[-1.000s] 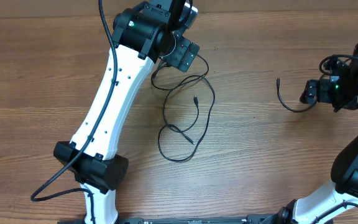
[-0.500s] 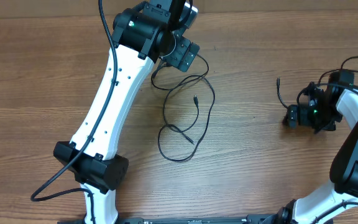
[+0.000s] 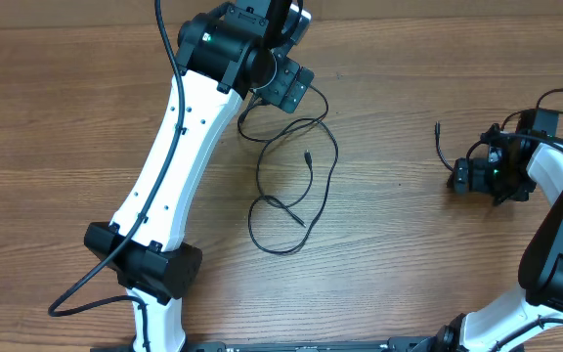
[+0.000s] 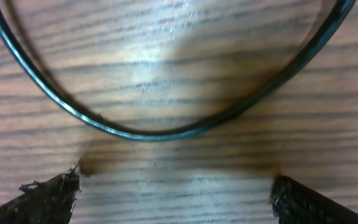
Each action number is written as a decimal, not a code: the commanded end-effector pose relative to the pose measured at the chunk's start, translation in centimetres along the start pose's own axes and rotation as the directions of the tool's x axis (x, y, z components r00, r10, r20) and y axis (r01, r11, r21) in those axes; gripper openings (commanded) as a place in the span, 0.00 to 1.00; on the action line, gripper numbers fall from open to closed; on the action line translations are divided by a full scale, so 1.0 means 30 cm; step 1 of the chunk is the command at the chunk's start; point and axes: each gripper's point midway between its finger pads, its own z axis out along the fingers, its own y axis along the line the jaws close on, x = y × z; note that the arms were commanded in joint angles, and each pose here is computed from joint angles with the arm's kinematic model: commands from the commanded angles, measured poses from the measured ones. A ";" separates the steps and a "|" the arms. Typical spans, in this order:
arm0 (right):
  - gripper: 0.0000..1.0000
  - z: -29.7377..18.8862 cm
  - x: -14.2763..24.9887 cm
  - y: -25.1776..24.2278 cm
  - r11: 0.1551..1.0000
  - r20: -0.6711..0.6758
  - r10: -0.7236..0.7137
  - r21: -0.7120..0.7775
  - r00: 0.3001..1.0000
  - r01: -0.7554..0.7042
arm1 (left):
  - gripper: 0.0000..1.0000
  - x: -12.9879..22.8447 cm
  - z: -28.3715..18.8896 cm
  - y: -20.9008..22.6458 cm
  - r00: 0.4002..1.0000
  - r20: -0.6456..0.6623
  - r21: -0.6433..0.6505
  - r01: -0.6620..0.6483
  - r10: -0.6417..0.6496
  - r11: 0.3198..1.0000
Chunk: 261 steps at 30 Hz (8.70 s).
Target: Untangle cables
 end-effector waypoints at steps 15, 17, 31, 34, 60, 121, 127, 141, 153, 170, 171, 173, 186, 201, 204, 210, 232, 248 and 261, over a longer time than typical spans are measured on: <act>1.00 0.077 -0.030 -0.013 1.000 0.113 0.000 0.019 0.994 -0.003 | 0.99 -0.009 -0.002 0.005 1.000 0.009 0.005 0.001 -0.001 1.000; 1.00 0.102 -0.026 -0.015 1.000 0.119 -0.001 0.021 0.993 -0.002 | 1.00 -0.009 -0.002 0.005 1.000 0.009 0.005 0.001 -0.001 1.000; 1.00 0.332 -0.092 0.034 0.997 0.194 -0.019 -0.066 0.981 0.032 | 0.99 -0.009 -0.002 0.005 1.000 0.009 0.005 0.001 -0.001 1.000; 1.00 0.323 -0.158 0.036 0.998 0.272 -0.020 -0.053 0.962 0.036 | 1.00 -0.009 -0.002 0.005 1.000 0.009 0.005 0.001 -0.001 1.000; 1.00 0.393 -0.370 0.017 0.998 0.524 -0.032 -0.031 0.851 0.057 | 0.99 -0.010 -0.002 0.002 1.000 0.010 0.006 -0.001 0.001 1.000; 1.00 -0.134 -0.185 -0.287 0.941 0.351 -0.039 0.329 0.936 -0.084 | 1.00 -0.010 -0.002 0.002 1.000 0.010 0.006 -0.001 0.001 1.000; 1.00 -0.041 -0.126 -0.350 0.943 0.291 0.024 0.312 0.956 -0.118 | 1.00 -0.010 -0.002 0.002 1.000 0.010 0.006 -0.001 0.001 1.000; 1.00 0.134 -0.170 -0.301 0.987 0.335 0.029 0.138 0.942 -0.079 | 0.99 -0.010 -0.002 0.002 1.000 0.010 0.006 -0.001 0.001 1.000; 1.00 0.293 -0.177 -0.325 0.987 0.349 0.025 0.138 0.937 -0.077 | 1.00 -0.010 -0.002 0.002 1.000 0.010 0.006 -0.001 0.001 1.000; 1.00 0.361 -0.276 -0.377 0.978 0.494 -0.026 0.191 0.869 -0.079 | 1.00 -0.010 -0.002 0.002 1.000 0.010 0.006 -0.001 0.001 1.000; 1.00 0.359 -0.282 -0.379 0.978 0.502 -0.030 0.195 0.864 -0.080 | 1.00 -0.010 -0.002 0.002 1.000 0.010 0.006 -0.001 0.001 1.000; 1.00 0.348 -0.299 -0.385 0.976 0.522 -0.038 0.202 0.852 -0.081 | 1.00 -0.010 -0.002 0.002 1.000 0.010 0.006 -0.001 0.001 1.000; 1.00 0.292 -0.371 -0.376 0.981 0.614 -0.006 0.155 0.789 -0.113 | 0.99 -0.010 -0.002 0.002 1.000 0.010 0.006 -0.001 0.001 1.000; 1.00 -0.098 -0.442 -0.071 0.988 0.657 0.046 -0.139 0.752 0.061 | 1.00 -0.010 -0.002 0.002 1.000 0.010 0.006 -0.001 0.001 1.000; 1.00 -0.159 -0.451 0.004 0.985 0.666 0.014 -0.138 0.746 0.105 | 0.99 -0.010 -0.002 0.002 1.000 0.010 0.006 -0.001 0.001 1.000; 1.00 -0.184 -0.473 0.208 0.962 0.650 0.063 -0.242 0.758 0.128 | 0.99 -0.010 -0.002 0.002 1.000 0.010 0.006 -0.001 0.001 1.000; 1.00 -0.048 -0.177 0.981 0.829 0.488 -0.344 -0.243 0.802 0.503 | 1.00 -0.010 -0.002 0.002 1.000 0.010 0.006 -0.001 0.001 1.000; 1.00 -0.064 -0.218 1.004 0.834 0.546 -0.344 -0.196 0.764 0.516 | 1.00 -0.010 -0.002 0.002 1.000 0.010 0.006 -0.001 0.001 1.000; 0.98 0.029 -0.225 1.013 0.738 0.570 -0.515 -0.085 0.640 0.670 | 1.00 -0.010 -0.002 0.002 1.000 0.010 0.006 -0.001 0.001 1.000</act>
